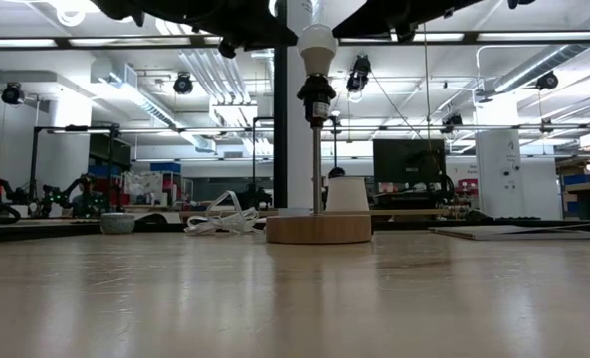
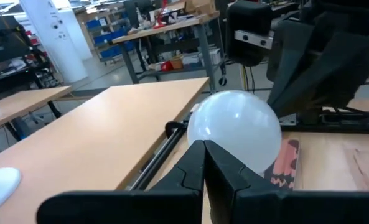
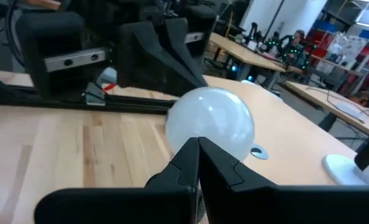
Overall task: Screw lightbulb
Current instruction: Remove the lightbulb from the lamp
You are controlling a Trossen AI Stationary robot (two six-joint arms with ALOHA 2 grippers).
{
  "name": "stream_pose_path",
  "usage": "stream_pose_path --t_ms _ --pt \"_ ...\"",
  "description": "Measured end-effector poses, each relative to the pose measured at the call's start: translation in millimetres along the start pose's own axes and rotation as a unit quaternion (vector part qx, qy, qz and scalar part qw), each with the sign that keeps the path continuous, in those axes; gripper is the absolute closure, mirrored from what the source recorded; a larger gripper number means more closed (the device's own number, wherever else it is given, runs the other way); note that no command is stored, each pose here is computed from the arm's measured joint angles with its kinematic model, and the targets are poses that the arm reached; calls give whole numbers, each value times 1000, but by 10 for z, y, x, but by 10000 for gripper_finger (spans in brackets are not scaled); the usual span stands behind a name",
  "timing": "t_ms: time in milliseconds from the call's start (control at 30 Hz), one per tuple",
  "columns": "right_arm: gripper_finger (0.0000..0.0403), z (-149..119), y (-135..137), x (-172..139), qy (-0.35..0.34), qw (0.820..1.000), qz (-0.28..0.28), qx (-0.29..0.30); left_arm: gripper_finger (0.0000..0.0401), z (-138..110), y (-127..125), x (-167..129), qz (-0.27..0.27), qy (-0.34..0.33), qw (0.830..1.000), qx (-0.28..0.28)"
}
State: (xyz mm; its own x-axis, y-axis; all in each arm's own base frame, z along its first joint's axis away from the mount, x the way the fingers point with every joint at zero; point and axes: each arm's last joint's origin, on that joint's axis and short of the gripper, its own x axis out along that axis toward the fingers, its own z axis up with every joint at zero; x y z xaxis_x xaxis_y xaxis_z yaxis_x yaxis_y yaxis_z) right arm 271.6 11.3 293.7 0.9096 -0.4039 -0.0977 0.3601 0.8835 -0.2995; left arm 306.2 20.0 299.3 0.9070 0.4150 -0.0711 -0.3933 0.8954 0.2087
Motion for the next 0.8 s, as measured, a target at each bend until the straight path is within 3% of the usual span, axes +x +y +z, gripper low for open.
stream_pose_path --t_ms 333,533,667,800 --pt "401 -2 -34 -3 9 999 -38 -6 401 97 -62 -123 -60 -17 998 4" --pt "401 34 -23 -40 -2 1000 -24 -3 401 163 -16 -182 -43 -28 999 3" --pt "401 48 5 -44 -17 1000 20 -2 401 122 8 -149 -3 -11 1000 7" --pt "401 32 15 -25 -14 1000 24 4 401 52 -17 -86 3 3 1000 12"
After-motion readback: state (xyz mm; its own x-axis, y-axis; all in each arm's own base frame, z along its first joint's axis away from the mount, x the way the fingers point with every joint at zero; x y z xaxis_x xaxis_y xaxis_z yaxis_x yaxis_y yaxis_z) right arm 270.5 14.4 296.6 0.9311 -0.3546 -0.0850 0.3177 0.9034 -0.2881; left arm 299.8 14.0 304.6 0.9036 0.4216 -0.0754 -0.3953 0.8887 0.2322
